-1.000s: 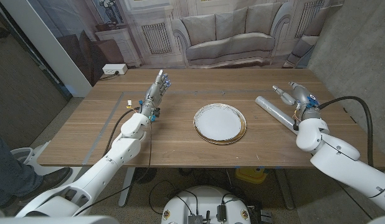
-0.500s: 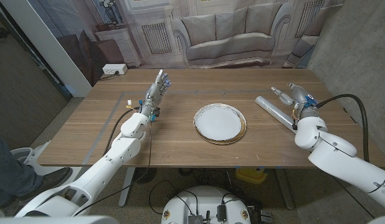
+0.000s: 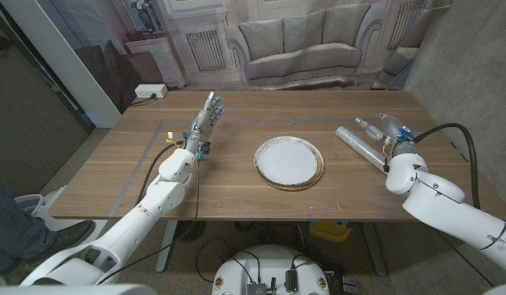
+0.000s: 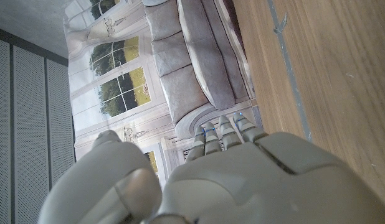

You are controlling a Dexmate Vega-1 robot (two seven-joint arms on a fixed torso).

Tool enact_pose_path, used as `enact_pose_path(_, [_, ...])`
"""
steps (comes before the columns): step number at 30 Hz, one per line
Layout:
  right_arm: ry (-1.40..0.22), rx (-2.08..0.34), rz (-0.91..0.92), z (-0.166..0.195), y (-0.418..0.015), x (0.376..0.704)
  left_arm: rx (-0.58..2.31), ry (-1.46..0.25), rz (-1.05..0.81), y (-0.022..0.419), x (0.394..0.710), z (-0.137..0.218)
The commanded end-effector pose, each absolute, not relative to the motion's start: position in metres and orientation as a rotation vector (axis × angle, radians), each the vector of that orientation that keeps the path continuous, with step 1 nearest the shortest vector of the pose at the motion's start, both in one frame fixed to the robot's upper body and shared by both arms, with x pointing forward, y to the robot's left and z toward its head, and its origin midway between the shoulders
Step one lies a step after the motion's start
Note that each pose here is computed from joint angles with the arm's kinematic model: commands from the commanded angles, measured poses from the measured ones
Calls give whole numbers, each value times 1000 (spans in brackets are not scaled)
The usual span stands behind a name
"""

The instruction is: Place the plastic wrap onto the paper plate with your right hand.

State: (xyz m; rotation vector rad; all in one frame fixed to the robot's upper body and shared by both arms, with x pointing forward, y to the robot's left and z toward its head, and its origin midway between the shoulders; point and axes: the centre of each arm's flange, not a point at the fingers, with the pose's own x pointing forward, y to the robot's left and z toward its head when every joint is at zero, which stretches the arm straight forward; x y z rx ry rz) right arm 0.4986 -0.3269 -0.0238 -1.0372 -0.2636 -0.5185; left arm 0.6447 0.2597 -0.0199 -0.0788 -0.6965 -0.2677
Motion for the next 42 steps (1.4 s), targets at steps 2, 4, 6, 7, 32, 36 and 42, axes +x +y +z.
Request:
enact_pose_path(2, [-214,-1051,-518,-27,-326,503,-80,-699,-273,257,646,-19])
enact_pose_path(4, [-208,-1051,-516,-28,-326,503,-81,-700,-273,257,647,-19])
enact_pose_path(6, [-195,-1052,-518,-28,-326,504,-82,-699,-272,257,647,-20])
enact_pose_path(7, [-191,-1053,-518,-28,-326,504,-82,-699,-272,257,647,-20])
enact_pose_path(32, [-112,-1084,-499,-33,-326,512,-78,-698,-270,258,646,-19])
enact_pose_path(36, [-102,-1091,-503,-33,-325,513,-76,-698,-270,258,646,-18])
enact_pose_path(42, [-86,-1109,-505,-32,-324,514,-76,-699,-269,259,645,-17])
